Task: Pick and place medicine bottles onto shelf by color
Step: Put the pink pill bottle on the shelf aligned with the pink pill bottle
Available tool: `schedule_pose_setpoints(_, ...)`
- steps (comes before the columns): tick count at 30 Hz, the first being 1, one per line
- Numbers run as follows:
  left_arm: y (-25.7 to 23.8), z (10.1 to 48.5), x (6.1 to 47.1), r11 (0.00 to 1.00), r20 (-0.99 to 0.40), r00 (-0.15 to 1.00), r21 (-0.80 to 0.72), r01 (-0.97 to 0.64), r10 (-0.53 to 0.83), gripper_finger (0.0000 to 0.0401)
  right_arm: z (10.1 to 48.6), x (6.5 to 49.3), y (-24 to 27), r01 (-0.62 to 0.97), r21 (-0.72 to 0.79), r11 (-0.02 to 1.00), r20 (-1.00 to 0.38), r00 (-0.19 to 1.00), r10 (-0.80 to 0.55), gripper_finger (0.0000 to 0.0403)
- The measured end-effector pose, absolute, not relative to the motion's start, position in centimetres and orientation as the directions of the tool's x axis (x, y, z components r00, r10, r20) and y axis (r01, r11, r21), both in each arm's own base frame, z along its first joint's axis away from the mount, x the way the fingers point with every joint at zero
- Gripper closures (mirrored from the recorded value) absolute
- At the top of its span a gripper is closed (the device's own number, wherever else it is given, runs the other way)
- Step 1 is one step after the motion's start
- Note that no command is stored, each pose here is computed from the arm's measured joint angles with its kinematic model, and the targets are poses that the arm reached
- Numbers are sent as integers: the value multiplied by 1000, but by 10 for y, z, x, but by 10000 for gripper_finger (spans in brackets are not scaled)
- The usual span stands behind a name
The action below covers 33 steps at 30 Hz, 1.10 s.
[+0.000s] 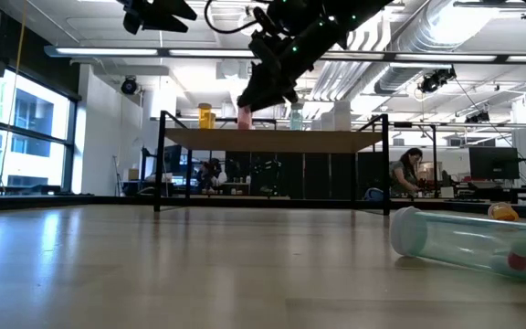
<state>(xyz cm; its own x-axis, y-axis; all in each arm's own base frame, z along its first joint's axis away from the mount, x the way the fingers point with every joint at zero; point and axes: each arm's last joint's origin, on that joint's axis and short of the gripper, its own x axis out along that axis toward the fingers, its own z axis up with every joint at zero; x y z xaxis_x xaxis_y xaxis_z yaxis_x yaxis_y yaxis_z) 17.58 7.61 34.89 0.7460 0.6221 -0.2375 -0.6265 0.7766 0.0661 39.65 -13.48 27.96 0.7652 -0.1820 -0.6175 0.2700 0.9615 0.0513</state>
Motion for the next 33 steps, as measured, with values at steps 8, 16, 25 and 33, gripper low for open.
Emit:
schedule_pose_setpoints(8, 76, 349, 176, 777, -238, 746, 66, -627, 622, 165, 280, 396, -135, 283, 37, 958, -618, 760, -200, 239)
schedule_pose_setpoints(16, 76, 349, 176, 777, -238, 746, 66, -627, 622, 165, 280, 396, -136, 297, 15, 955, -616, 755, -225, 238)
schedule_pose_setpoints(25, 76, 349, 176, 777, -238, 746, 66, -627, 622, 165, 281, 397, -136, 301, 12, 954, -608, 759, -232, 238)
schedule_pose_setpoints(33, 76, 349, 176, 777, -237, 746, 66, -627, 622, 165, 282, 397, -137, 301, 11, 954, -605, 761, -233, 238)
